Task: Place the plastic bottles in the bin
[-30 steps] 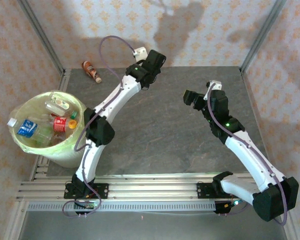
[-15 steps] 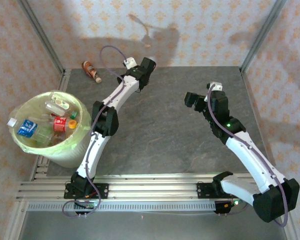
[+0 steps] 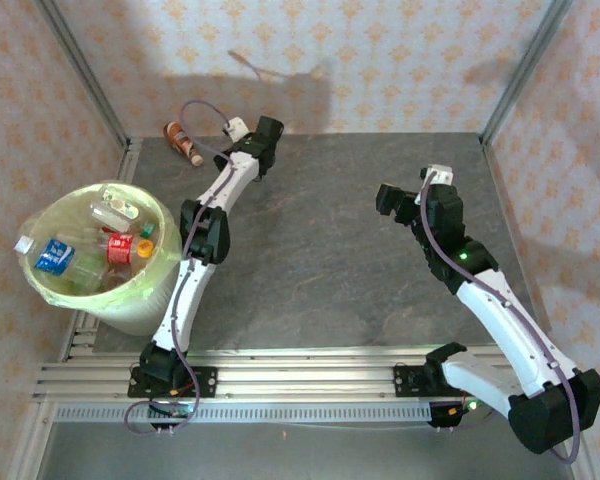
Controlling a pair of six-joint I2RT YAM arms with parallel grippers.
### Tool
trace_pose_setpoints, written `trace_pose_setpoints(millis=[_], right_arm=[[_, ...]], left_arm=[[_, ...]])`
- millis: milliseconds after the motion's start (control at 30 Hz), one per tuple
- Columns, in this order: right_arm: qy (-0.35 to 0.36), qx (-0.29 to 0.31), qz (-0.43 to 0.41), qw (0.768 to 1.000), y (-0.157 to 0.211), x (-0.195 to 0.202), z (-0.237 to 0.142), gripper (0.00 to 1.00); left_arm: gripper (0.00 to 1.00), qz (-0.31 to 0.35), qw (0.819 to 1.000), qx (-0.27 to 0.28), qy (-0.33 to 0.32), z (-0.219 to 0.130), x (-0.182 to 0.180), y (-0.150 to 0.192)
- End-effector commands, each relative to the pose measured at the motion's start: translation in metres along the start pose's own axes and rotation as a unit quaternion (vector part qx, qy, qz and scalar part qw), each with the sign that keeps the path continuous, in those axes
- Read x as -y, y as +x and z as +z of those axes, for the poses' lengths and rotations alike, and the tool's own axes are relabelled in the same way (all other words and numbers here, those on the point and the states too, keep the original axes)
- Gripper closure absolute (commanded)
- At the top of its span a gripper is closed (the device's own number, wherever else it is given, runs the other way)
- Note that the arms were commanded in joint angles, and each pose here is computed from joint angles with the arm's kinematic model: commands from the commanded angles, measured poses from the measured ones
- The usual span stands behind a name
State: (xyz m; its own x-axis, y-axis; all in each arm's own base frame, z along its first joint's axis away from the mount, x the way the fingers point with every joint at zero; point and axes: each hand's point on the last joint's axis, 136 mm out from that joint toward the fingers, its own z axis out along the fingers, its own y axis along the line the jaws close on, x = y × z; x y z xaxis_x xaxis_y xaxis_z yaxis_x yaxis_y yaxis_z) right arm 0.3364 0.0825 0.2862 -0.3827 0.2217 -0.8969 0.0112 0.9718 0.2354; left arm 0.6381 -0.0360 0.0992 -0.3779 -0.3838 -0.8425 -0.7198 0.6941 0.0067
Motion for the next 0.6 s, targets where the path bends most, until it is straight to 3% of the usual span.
trace_pose_setpoints(millis=[0, 267, 567], right_arm=[[0.025, -0.004, -0.016, 1.000, 0.001, 0.009, 0.002, 0.01], [0.034, -0.010, -0.012, 0.999, 0.008, 0.013, 0.007, 0.01], [0.036, -0.024, -0.016, 0.999, 0.014, 0.011, 0.018, 0.01]], left_arm=[[0.00, -0.015, 1.000, 0.014, 0.015, 0.003, 0.004, -0.018], [0.00, -0.037, 0.999, -0.024, -0.020, 0.049, -0.042, -0.023], [0.00, -0.033, 0.998, -0.059, 0.019, 0.084, -0.050, -0.023]])
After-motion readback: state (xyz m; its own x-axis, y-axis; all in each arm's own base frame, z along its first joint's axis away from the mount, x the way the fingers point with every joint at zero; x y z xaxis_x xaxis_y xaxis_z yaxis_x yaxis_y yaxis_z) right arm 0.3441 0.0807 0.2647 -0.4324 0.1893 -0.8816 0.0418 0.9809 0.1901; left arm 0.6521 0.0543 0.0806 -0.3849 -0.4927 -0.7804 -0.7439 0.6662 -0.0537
